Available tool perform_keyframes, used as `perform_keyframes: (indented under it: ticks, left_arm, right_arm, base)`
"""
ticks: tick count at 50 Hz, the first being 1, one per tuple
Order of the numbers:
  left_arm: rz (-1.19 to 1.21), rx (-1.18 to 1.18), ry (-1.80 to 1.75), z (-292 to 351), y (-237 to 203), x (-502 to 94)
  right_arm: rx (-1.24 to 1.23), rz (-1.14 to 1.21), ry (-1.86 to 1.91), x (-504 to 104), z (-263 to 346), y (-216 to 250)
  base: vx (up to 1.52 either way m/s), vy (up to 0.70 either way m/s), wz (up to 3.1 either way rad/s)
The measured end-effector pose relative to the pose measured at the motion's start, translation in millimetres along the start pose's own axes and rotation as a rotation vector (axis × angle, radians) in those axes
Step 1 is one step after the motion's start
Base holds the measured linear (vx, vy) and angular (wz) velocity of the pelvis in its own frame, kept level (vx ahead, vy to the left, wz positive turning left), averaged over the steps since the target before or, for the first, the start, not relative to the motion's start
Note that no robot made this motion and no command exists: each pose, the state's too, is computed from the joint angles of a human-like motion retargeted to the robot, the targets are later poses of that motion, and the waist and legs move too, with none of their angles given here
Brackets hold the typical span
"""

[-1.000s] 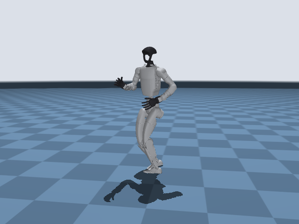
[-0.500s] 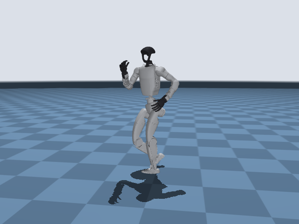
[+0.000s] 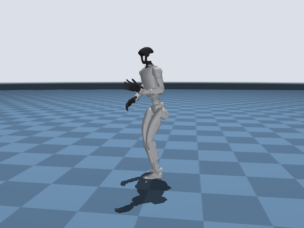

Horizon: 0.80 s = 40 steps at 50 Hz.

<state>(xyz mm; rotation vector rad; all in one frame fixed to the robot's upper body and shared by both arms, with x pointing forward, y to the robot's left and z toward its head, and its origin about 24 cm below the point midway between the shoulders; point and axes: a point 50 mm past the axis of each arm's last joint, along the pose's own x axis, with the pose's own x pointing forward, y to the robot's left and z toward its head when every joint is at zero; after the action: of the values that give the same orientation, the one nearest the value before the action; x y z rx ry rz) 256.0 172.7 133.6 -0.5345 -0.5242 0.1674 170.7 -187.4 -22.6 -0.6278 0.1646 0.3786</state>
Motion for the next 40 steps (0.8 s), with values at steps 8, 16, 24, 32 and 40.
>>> perform_keyframes:
  ticks: [8,16,24,32,40]
  left_arm:
    - [-0.007,-0.004,0.511,-70,43,-77]
    - [-0.012,-0.101,0.518,-73,33,-79]
    - [-0.335,-0.035,0.200,-29,-24,-3]
    - [-0.397,0.022,0.525,-76,4,-48]
    - [-0.421,0.117,0.782,-89,41,-107]
  right_arm:
    - [0.205,-0.102,-0.105,18,27,-14]
    - [0.363,-0.134,-0.245,28,59,-22]
    - [0.405,-0.005,-0.267,25,62,-20]
    - [0.444,0.052,-0.203,22,51,-9]
    - [0.334,-0.015,-0.276,28,66,-19]
  base:
    - [-0.08,0.08,-0.81]
    - [-0.21,0.00,-0.07]
    - [-0.20,-0.03,0.24]
    - [0.18,-0.08,0.12]
    - [0.24,-0.06,-0.09]
